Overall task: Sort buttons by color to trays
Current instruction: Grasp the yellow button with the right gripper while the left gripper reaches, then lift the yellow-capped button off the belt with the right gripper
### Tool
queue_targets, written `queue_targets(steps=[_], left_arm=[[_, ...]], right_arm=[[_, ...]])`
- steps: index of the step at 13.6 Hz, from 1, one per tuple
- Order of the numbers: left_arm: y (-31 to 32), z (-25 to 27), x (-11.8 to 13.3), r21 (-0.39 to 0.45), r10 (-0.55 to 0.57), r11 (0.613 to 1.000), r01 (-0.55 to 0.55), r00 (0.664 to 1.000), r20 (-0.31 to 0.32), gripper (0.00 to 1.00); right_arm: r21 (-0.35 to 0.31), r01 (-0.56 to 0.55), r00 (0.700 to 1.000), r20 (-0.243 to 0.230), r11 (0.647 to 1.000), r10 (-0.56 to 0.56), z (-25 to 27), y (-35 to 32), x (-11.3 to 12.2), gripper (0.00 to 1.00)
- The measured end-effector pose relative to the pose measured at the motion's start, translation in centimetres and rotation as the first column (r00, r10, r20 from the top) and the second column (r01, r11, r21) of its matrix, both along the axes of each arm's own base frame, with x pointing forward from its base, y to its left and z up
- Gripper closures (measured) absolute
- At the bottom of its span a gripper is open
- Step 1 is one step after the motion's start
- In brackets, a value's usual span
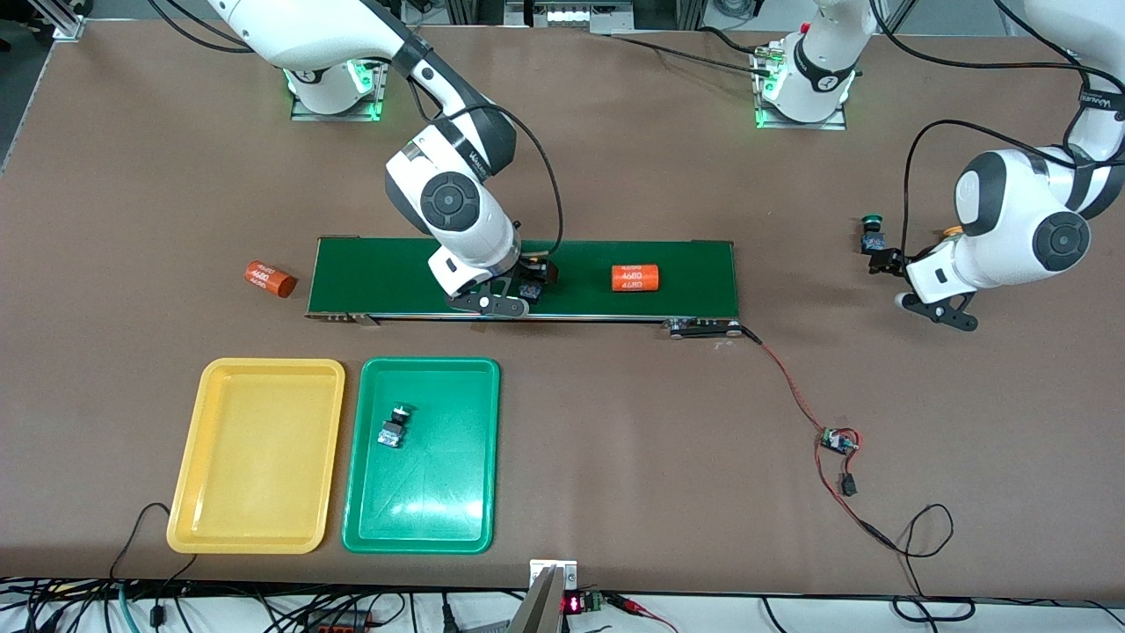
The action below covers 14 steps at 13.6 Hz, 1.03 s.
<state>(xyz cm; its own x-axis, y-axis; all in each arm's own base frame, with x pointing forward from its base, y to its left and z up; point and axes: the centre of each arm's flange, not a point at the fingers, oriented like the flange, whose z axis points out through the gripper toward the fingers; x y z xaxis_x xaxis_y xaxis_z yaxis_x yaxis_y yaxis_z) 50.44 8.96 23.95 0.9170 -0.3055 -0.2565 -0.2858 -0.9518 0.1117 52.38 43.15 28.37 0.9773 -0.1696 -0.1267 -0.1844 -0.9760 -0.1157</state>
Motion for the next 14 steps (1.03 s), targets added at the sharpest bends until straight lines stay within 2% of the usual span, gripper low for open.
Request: queue_targets(steps=[5,7,8,9,12,14], left_arm=[[1.1,-2.7,-3.4,-0.009,0.043,0.999,-0.044,0.997,-0.057,0.00],[1.3,-3.8,-5.0,-0.011,0.058,0.998,-0.059,0.996,-0.069,0.00],[1.5,-4.4,-5.9,-0.013,0.066,0.998,-0.067,0.995,-0.073,0.00],[1.6,-4.8,-6.6,-0.014,0.073,0.997,-0.074,0.995,-0.074,0.00],[1.6,-6.0,-8.2,-0.017,0.084,0.996,-0.086,0.993,-0.080,0.00],[1.5,-6.9,-9.2,-0.017,0.095,0.995,-0.096,0.994,-0.046,0.00]], right_arm=[[0.002,0.006,1.000,-0.009,1.000,-0.006,-1.2,0.1,-0.1,0.01],[-0.004,0.006,1.000,-0.019,1.000,-0.006,-1.9,0.0,-0.2,0.04],[-0.008,0.006,1.000,-0.025,1.000,-0.006,-2.3,-0.1,-0.2,0.10],[-0.013,0.008,1.000,-0.030,1.000,-0.008,-2.7,-0.3,-0.2,0.14],[-0.031,0.015,0.999,-0.037,0.999,-0.016,-3.8,-1.4,0.3,0.16],[-0.037,0.025,0.999,-0.039,0.999,-0.026,-4.2,-2.1,0.7,0.20]])
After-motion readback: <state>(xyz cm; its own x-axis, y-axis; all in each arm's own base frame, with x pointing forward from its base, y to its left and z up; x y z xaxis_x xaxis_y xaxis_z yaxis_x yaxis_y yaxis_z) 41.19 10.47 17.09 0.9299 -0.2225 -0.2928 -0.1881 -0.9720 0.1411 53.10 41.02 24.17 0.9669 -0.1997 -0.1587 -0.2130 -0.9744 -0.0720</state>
